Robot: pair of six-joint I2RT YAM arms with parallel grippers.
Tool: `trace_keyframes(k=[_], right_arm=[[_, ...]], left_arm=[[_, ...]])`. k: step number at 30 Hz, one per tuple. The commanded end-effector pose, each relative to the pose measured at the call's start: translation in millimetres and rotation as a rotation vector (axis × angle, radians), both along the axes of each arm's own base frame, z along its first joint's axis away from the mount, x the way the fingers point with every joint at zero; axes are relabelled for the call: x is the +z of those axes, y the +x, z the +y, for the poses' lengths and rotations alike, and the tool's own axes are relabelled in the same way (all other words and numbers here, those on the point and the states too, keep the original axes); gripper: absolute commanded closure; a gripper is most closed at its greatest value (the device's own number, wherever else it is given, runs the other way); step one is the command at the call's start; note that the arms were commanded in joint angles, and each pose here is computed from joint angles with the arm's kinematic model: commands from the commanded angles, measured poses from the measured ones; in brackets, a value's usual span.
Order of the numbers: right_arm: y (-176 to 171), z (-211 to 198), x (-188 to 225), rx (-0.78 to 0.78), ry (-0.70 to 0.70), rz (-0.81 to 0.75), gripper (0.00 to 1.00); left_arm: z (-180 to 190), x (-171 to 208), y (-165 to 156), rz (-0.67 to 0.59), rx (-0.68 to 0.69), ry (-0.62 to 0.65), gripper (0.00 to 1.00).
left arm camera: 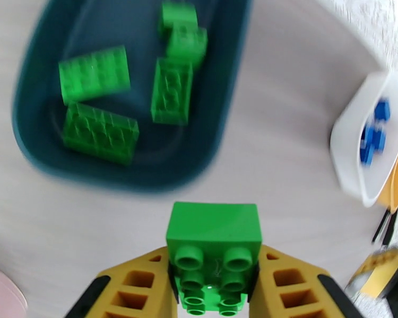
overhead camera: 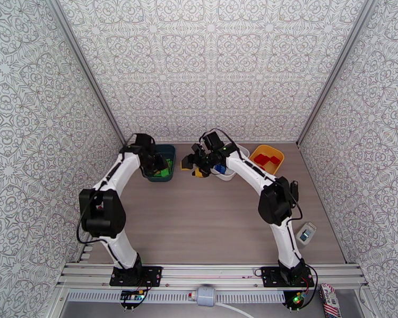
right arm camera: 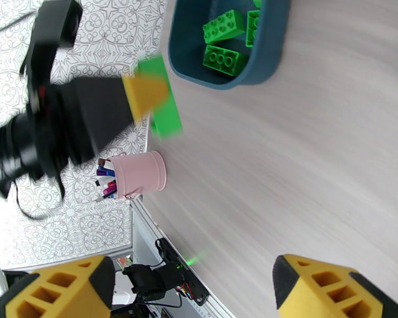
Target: Sort the legos into containers by color
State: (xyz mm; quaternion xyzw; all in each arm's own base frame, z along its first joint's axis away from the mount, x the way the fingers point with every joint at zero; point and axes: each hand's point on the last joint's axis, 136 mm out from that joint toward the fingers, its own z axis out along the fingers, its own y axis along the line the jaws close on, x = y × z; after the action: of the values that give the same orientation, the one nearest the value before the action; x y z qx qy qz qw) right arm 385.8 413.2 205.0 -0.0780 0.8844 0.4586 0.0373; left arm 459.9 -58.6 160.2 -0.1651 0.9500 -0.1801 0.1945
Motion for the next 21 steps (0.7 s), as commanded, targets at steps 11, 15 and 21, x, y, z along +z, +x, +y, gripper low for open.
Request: trace_keyframes(k=[11,15,21], right_arm=[[-7.1,-54.5,-15.9,-0.067,-0.095,0.029,0.17],[-11.6,-81.5,-21.2,-0.104,-0.134,0.018,0.17],[-19.0,-136.8,-33.3,-0.168,-0.268,-0.029,0.16]], left_arm=[[13.6,5.1,13.7,-0.015,-0.076,0.047,0.2],[12.2,12.8,-12.4,-0.046,-0.093,0.062,0.01],[11.7,41.6,-58.9,-0.173,-0.096,0.106,0.01]])
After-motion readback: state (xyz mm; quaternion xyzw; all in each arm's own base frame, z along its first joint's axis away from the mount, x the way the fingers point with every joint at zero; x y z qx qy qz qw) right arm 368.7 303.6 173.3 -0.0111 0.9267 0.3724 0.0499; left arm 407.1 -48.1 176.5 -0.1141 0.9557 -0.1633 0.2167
